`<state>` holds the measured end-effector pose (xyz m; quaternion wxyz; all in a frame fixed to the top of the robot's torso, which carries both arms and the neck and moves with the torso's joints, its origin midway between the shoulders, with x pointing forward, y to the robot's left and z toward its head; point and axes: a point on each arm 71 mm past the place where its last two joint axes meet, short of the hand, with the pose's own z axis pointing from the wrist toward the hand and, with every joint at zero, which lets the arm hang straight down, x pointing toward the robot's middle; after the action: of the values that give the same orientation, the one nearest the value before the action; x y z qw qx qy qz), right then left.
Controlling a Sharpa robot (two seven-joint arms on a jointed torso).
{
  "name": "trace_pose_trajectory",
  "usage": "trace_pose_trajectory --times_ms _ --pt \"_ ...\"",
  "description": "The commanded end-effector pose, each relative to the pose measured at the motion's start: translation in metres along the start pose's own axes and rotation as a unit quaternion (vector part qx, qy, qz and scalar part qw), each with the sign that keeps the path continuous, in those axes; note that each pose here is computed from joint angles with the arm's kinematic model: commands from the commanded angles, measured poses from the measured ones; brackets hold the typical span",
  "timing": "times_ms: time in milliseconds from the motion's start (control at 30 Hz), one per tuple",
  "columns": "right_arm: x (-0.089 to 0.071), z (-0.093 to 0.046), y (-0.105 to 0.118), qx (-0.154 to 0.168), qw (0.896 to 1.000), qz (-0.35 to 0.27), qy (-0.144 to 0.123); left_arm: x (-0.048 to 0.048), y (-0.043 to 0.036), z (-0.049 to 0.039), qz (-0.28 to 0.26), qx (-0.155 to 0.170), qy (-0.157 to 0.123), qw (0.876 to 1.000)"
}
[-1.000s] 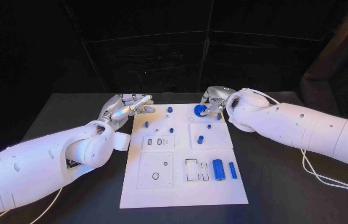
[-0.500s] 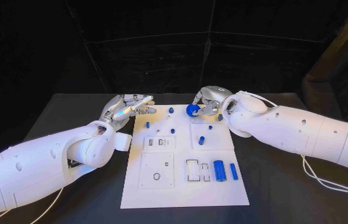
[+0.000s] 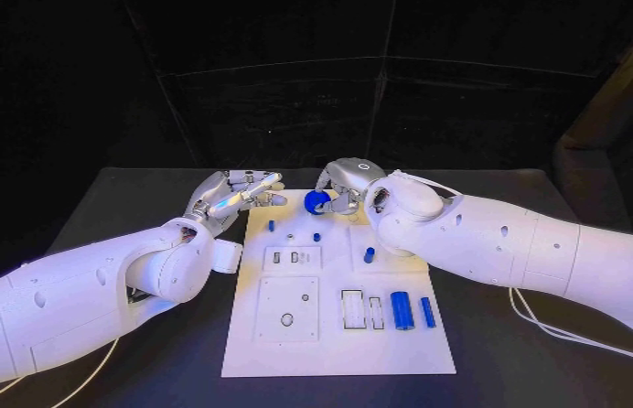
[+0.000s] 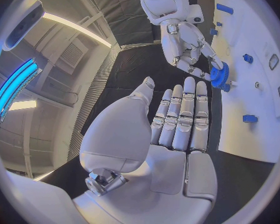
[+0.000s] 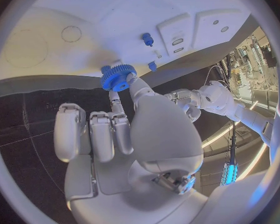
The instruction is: Assemble the parts on the task board
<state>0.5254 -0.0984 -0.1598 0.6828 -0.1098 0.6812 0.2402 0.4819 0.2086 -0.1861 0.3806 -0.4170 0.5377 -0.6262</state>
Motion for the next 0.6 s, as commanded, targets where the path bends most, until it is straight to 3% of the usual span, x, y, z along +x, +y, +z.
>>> trace_pose_trajectory --times_ms 33,400,600 --pt "0.001 0.003 0.002 0.007 1.000 -0.020 -0.005 0.0016 -0.0011 0.0007 -0.001 0.002 0.007 1.000" --pt "0.012 0.011 0.014 0.005 0.999 -0.036 0.027 0.0021 -0.0009 0.0012 -0.001 0.002 0.007 1.000" --pt "0.016 0.012 0.016 0.004 0.999 -0.037 0.032 0.0023 -0.0008 0.0014 -0.001 0.002 0.007 1.000"
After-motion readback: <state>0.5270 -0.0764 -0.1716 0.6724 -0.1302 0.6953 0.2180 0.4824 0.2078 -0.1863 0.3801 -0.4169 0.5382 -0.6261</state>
